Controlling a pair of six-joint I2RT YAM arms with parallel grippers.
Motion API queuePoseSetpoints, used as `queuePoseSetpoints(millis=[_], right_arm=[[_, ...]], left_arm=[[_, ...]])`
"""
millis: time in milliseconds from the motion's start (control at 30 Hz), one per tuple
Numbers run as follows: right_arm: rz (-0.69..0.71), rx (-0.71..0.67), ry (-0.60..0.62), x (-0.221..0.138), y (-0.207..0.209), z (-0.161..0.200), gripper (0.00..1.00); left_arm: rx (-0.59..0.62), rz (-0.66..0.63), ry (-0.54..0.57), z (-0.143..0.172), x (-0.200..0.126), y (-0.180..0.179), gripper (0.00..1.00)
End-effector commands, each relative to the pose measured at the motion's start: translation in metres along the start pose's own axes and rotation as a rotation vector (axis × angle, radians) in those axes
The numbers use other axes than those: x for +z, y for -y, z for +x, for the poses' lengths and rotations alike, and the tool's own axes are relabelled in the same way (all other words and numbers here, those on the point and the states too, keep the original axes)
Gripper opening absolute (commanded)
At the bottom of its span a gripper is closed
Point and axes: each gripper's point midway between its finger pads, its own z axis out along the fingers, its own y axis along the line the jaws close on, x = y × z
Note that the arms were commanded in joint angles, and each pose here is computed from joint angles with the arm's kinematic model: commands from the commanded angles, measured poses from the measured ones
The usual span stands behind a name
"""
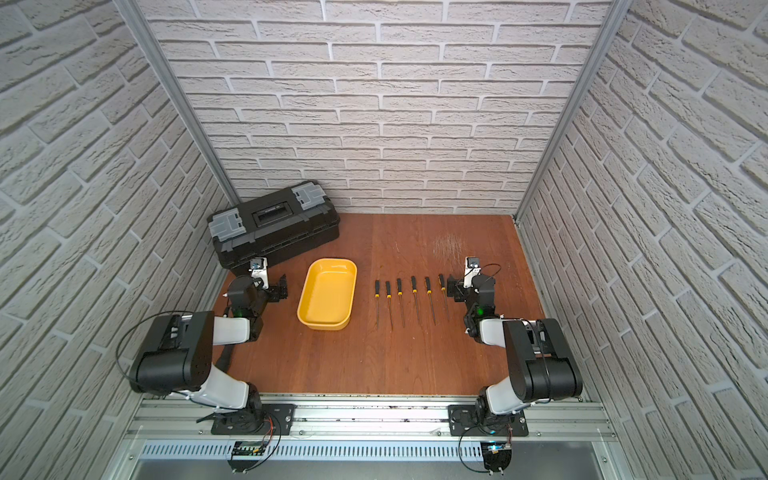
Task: Take the file tool out of the storage box
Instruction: Reset both arms
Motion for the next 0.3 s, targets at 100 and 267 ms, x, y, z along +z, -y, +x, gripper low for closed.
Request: queuePoseSetpoints(millis=[100, 267], right_arm=[[0.001, -0.007, 0.043, -0.0009, -0.001, -0.0088, 0.99], [-0.002, -0.005, 0.044, -0.001, -0.0011, -0.009, 0.99]], left_arm=[[0.018, 0.015, 0.002, -0.0013, 0.0012, 0.0024, 0.98], [0.018, 0.014, 0.002, -0.0015, 0.0012, 0.0027, 0.98]])
